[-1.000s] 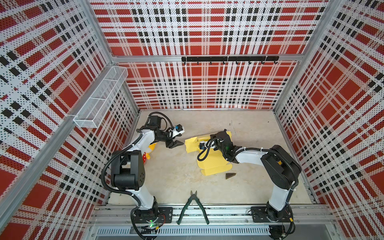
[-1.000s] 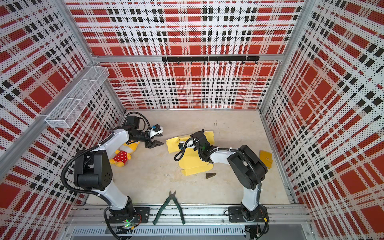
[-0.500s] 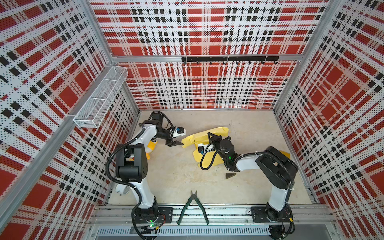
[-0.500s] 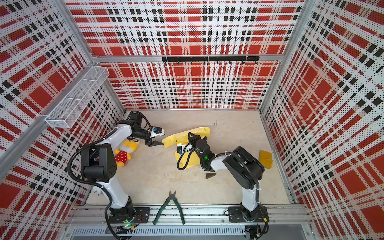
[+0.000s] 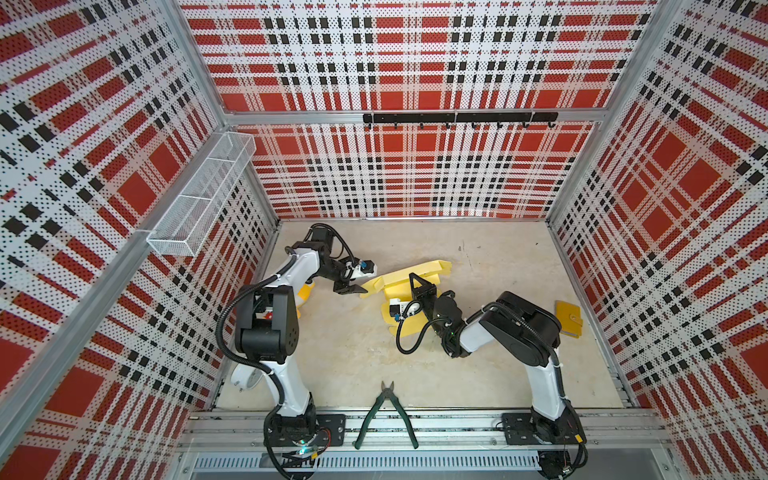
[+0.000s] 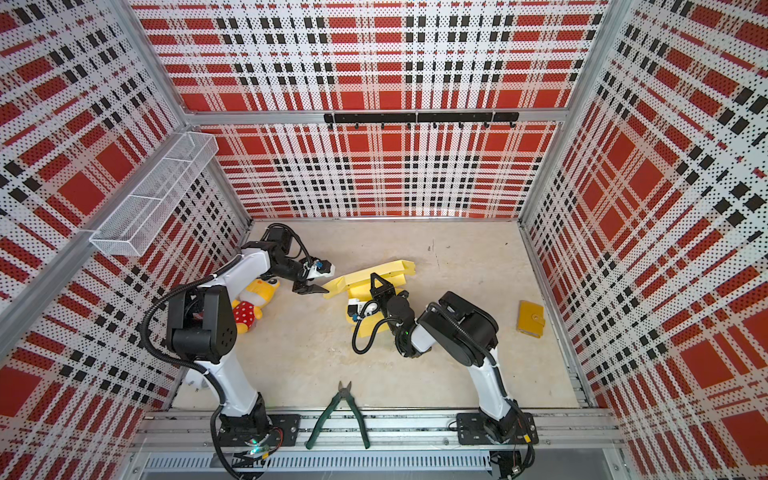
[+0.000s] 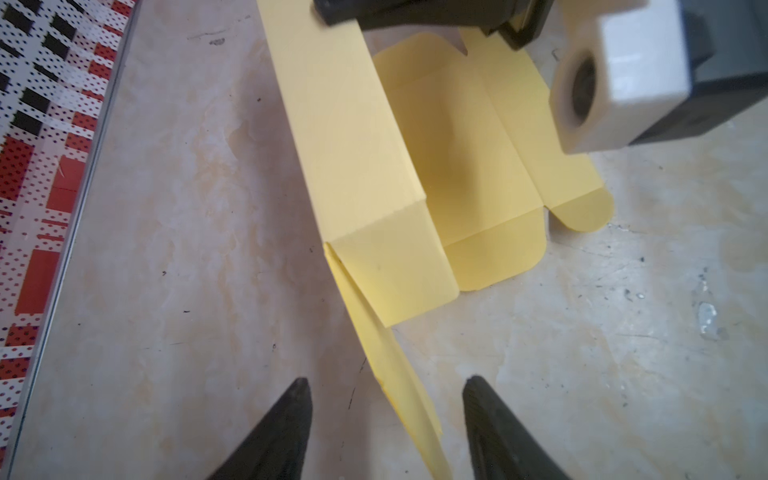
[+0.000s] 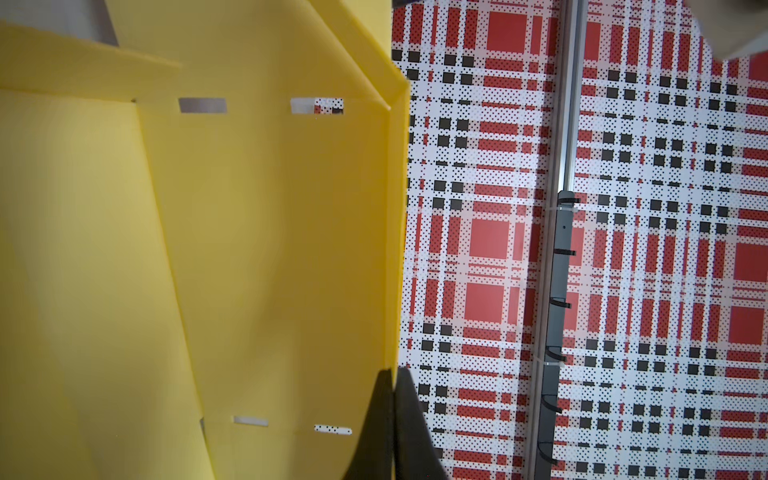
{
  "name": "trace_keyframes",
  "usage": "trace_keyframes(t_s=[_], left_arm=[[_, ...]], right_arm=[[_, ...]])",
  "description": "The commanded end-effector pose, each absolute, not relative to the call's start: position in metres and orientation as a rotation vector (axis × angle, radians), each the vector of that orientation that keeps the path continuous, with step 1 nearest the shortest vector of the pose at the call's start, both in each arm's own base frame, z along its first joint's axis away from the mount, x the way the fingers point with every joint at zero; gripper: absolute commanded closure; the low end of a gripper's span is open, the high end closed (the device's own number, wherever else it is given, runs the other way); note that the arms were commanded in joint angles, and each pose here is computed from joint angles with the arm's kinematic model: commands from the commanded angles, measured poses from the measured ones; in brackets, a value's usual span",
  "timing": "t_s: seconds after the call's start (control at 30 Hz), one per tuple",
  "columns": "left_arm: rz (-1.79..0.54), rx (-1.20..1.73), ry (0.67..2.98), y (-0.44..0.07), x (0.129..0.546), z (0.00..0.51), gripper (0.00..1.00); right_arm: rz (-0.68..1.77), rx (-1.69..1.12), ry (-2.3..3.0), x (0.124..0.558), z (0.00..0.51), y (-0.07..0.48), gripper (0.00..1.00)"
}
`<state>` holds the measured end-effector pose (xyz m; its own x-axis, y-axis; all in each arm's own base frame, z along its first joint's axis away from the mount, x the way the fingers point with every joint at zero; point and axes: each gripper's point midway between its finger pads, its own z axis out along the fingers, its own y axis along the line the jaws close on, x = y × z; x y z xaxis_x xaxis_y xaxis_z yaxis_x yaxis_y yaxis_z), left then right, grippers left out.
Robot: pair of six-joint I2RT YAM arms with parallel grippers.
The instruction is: Fold the paper box
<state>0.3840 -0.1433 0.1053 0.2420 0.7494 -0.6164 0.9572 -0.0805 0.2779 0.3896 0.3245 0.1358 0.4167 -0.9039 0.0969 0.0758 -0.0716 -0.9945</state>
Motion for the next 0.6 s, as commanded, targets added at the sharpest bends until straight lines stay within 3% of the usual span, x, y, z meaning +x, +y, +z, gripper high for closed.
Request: trace_keyframes(t_s=[0.0, 0.43, 0.57], left_arm=[[-0.290, 1.899, 1.533, -0.147, 0.395, 0.100, 0.41], [-0.146, 1.817, 1.538, -0.164, 0.401, 0.094, 0.82], [-0.133, 1.812, 1.550, -0.167, 0.399, 0.093, 0.88]], right_arm=[[-0.994, -1.329, 0.784, 0.384, 0.155, 0.320, 1.00], [-1.005, -1.382, 0.838, 0.377, 0.126, 0.313, 1.00], [-0.989, -1.378, 0.840, 0.375, 0.128, 0.312, 0.84]])
